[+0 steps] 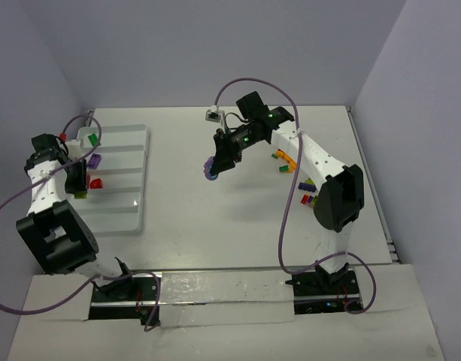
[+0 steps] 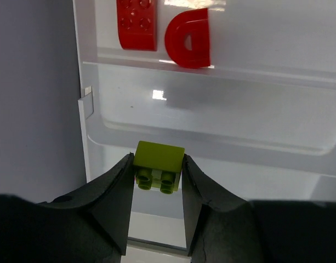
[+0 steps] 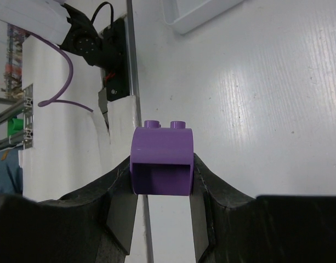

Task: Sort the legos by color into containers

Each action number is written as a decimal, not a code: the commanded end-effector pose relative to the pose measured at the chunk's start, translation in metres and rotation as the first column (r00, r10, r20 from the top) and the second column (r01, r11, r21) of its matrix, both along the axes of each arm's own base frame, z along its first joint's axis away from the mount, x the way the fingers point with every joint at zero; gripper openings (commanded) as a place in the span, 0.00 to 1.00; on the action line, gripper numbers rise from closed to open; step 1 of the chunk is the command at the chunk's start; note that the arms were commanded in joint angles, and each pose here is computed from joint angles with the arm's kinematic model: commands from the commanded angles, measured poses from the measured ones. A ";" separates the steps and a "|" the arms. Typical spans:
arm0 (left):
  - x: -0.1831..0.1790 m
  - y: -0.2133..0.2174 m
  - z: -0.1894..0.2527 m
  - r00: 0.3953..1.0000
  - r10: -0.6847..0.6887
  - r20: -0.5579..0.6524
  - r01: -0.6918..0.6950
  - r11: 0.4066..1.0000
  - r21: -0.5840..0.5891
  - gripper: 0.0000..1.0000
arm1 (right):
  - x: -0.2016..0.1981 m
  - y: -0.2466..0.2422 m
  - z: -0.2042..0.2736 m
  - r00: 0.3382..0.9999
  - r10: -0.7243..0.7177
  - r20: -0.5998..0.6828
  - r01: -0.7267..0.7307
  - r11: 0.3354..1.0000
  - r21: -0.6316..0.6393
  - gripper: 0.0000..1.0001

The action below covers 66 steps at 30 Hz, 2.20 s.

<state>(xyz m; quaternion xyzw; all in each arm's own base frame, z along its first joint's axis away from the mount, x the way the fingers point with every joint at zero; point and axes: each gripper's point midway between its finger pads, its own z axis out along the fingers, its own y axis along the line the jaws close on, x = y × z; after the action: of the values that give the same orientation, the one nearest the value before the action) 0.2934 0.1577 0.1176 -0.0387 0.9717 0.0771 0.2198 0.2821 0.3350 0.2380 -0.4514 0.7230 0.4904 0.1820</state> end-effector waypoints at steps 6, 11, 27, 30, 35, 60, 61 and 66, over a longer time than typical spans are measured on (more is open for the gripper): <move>0.007 0.047 -0.027 0.995 0.090 -0.052 -0.084 0.990 0.113 0.02 | 0.004 -0.001 0.002 0.999 -0.008 0.032 0.008 1.000 -0.012 0.00; 0.016 0.057 -0.035 0.994 0.100 -0.036 -0.095 0.986 0.137 0.16 | 0.006 0.000 0.001 0.999 -0.016 0.035 0.016 1.000 -0.014 0.00; 0.039 0.040 -0.036 0.999 0.045 -0.006 -0.045 0.999 -0.003 0.62 | 0.016 0.000 0.003 0.994 -0.068 0.085 0.070 0.997 -0.021 0.00; 0.048 0.025 -0.007 0.998 -0.004 0.069 0.008 0.999 -0.054 0.70 | 0.016 0.001 0.006 0.994 -0.067 0.085 0.068 0.998 -0.010 0.00; 0.066 -0.042 0.079 0.926 -0.199 0.320 0.279 0.933 -0.226 0.73 | 0.013 0.006 0.017 0.995 -0.056 0.086 0.053 0.998 0.038 0.00; -0.041 -0.370 0.175 0.426 -0.486 0.763 0.853 -0.065 -0.518 0.76 | -0.043 0.044 0.075 0.989 0.117 0.092 -0.136 0.961 0.242 0.00; -0.042 -0.371 0.176 0.423 -0.486 0.765 0.852 -0.073 -0.518 0.76 | -0.044 0.044 0.075 0.988 0.120 0.093 -0.139 0.960 0.241 0.00; -0.044 -0.378 0.179 0.409 -0.494 0.767 0.849 -0.101 -0.518 0.75 | -0.043 0.045 0.073 0.989 0.117 0.091 -0.135 0.963 0.233 0.00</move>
<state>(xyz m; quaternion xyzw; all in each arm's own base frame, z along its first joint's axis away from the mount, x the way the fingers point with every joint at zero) 0.2512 -0.2142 0.2825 0.3239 0.6824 -0.5732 0.3176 0.2458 0.3794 0.2905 -0.4767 0.6412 0.5626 0.2124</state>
